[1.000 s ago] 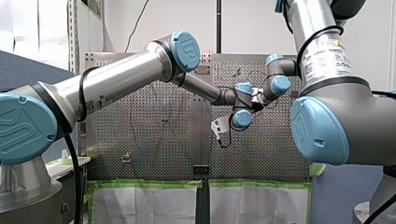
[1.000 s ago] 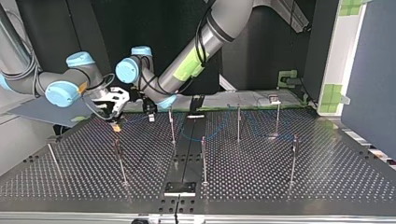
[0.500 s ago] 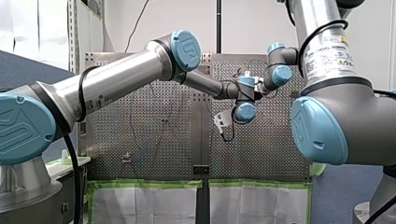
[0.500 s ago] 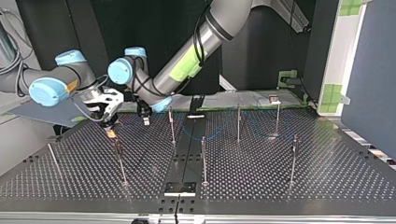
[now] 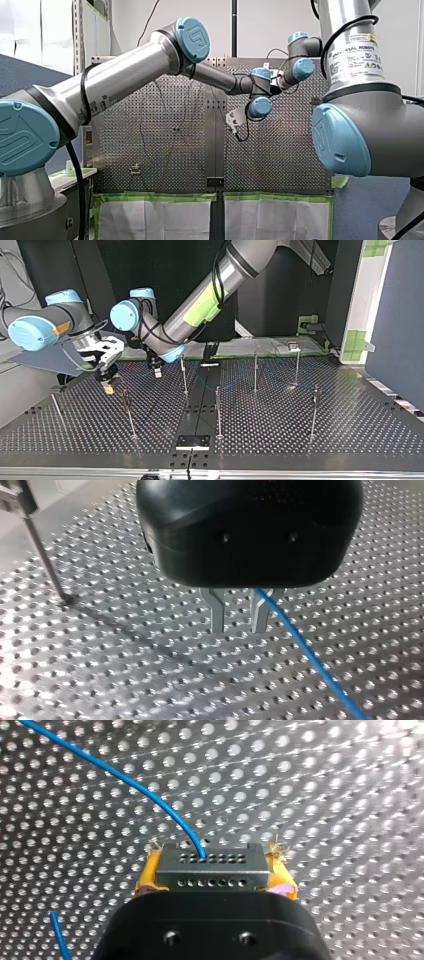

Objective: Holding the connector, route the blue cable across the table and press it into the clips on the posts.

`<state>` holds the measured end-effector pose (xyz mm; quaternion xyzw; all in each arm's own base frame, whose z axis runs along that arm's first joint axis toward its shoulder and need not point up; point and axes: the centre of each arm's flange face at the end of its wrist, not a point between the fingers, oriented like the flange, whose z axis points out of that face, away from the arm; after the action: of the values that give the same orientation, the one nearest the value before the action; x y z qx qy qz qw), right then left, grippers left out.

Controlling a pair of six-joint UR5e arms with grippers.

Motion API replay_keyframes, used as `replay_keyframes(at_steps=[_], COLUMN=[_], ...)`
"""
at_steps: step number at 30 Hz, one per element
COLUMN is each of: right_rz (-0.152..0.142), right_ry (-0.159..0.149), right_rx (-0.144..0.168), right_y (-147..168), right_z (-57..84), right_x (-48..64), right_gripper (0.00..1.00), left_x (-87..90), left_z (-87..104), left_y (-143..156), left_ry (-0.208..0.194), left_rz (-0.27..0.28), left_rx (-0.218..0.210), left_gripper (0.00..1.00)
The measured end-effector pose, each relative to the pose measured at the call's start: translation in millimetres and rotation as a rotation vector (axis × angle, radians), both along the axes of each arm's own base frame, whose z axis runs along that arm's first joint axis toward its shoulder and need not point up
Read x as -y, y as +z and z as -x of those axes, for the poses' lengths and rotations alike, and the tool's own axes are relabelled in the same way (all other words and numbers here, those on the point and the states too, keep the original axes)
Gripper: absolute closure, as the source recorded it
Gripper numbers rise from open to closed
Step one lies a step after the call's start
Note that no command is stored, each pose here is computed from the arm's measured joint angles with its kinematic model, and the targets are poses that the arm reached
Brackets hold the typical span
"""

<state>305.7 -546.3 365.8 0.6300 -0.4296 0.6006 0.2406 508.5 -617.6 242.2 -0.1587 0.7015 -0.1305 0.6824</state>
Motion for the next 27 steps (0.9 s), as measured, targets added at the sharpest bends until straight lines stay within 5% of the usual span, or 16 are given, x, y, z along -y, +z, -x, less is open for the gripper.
replay_keyframes(at_steps=[12,22,27], right_rz=[0.030,0.066,0.074], right_ry=[-0.004,0.021,0.035], right_rx=[0.017,0.041,0.049], right_y=[35.6,70.1,77.5], right_z=[8.4,15.2,16.1], right_x=[-14.2,-30.2,-34.3], right_gripper=[1.00,1.00,1.00], left_x=[-12.1,-23.0,-25.0], left_z=[13.7,26.2,27.1], left_y=[49.8,110.9,118.9], left_ry=[-0.003,-0.004,-0.003], left_rz=[0.007,0.044,0.041], left_rx=[0.043,0.079,0.086], left_gripper=[0.65,0.63,0.63])
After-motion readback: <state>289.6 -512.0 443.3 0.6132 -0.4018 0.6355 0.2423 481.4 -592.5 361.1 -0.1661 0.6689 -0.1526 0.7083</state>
